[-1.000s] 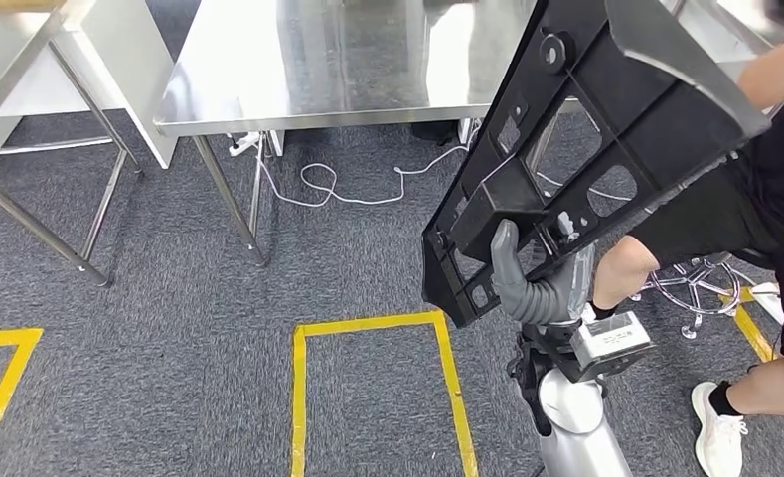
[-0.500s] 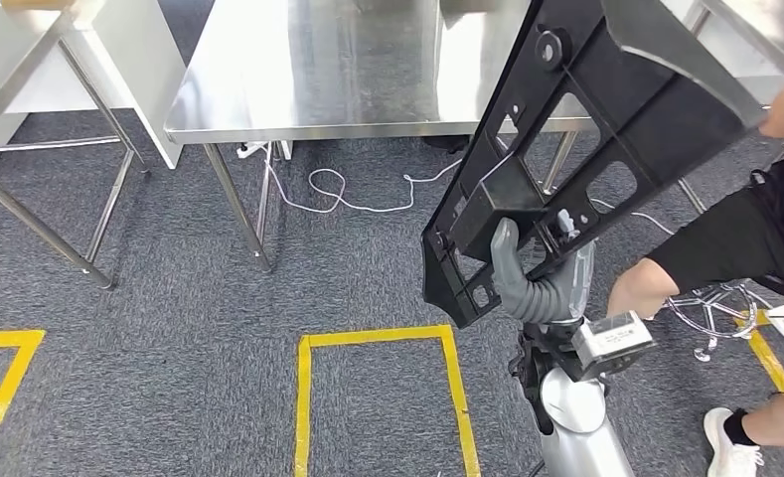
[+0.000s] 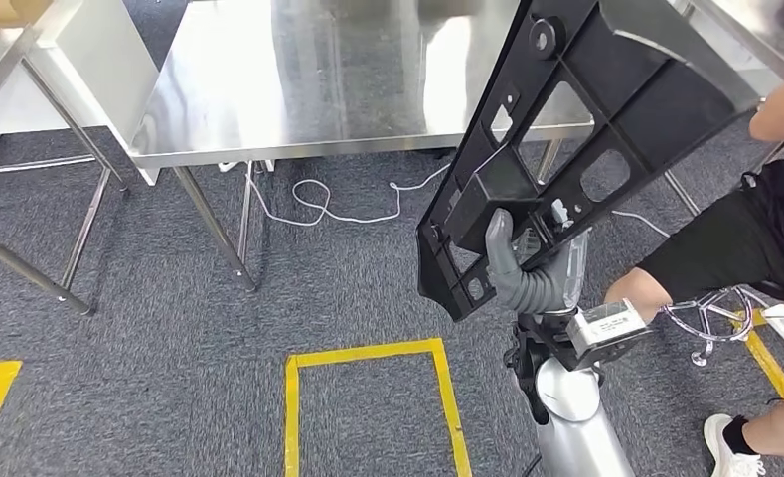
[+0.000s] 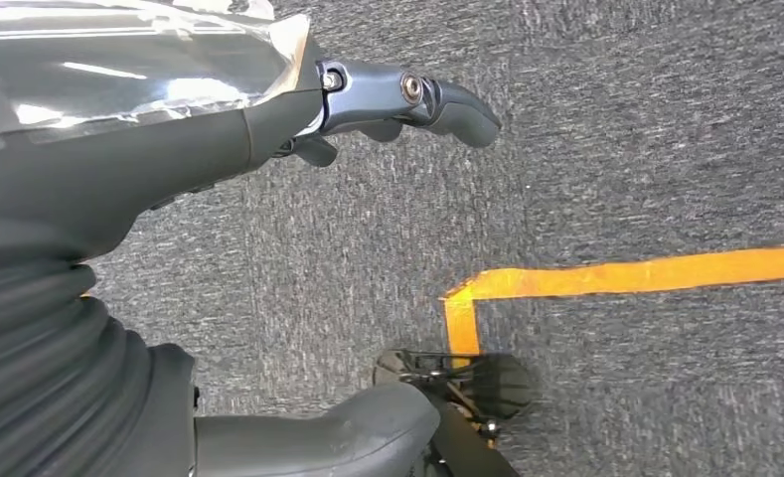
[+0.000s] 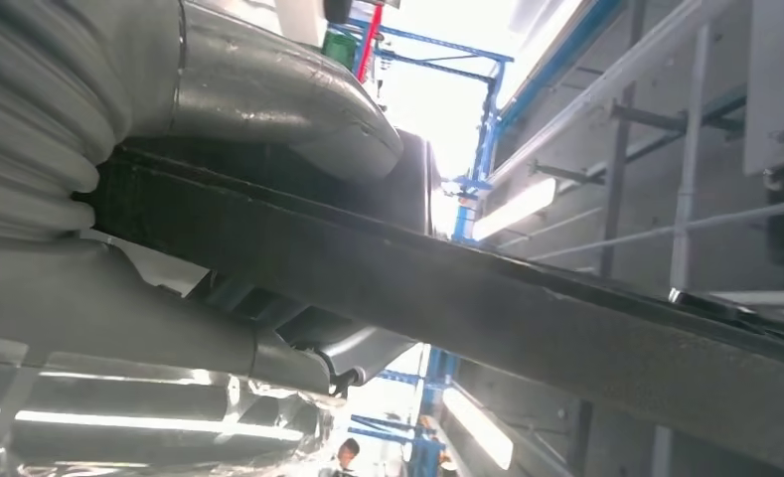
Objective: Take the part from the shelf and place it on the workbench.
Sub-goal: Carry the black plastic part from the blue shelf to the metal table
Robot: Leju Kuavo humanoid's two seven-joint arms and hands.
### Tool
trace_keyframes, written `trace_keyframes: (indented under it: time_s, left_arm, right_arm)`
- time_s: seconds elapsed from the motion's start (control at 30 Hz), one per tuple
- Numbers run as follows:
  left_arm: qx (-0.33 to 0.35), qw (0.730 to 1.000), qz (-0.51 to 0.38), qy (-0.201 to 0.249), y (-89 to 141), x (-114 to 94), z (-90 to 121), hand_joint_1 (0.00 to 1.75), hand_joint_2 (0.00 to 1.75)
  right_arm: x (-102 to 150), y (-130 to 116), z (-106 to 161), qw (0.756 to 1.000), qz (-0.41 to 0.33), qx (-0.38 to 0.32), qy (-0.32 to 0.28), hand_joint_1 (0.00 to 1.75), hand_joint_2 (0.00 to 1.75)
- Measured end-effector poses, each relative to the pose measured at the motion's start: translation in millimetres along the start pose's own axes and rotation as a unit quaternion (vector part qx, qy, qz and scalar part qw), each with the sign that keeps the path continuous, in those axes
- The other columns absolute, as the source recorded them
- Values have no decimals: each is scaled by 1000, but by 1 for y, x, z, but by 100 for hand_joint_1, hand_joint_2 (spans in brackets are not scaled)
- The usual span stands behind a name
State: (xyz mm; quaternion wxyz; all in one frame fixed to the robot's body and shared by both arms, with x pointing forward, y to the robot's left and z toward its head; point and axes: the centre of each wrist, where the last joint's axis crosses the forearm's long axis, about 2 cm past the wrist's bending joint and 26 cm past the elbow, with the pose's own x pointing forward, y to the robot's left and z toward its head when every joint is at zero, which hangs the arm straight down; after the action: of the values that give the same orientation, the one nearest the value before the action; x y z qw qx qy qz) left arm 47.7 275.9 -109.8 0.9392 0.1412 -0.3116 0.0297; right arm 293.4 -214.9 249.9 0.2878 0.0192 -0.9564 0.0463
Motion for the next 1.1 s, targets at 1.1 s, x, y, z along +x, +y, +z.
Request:
trace_keyframes:
  time_s: [1.1]
  left_arm:
    - [-3,1000,0,-17,1,6,-4,0,175]
  right_arm:
    - [-6,-4,0,1000,10,-3,-1,175,175]
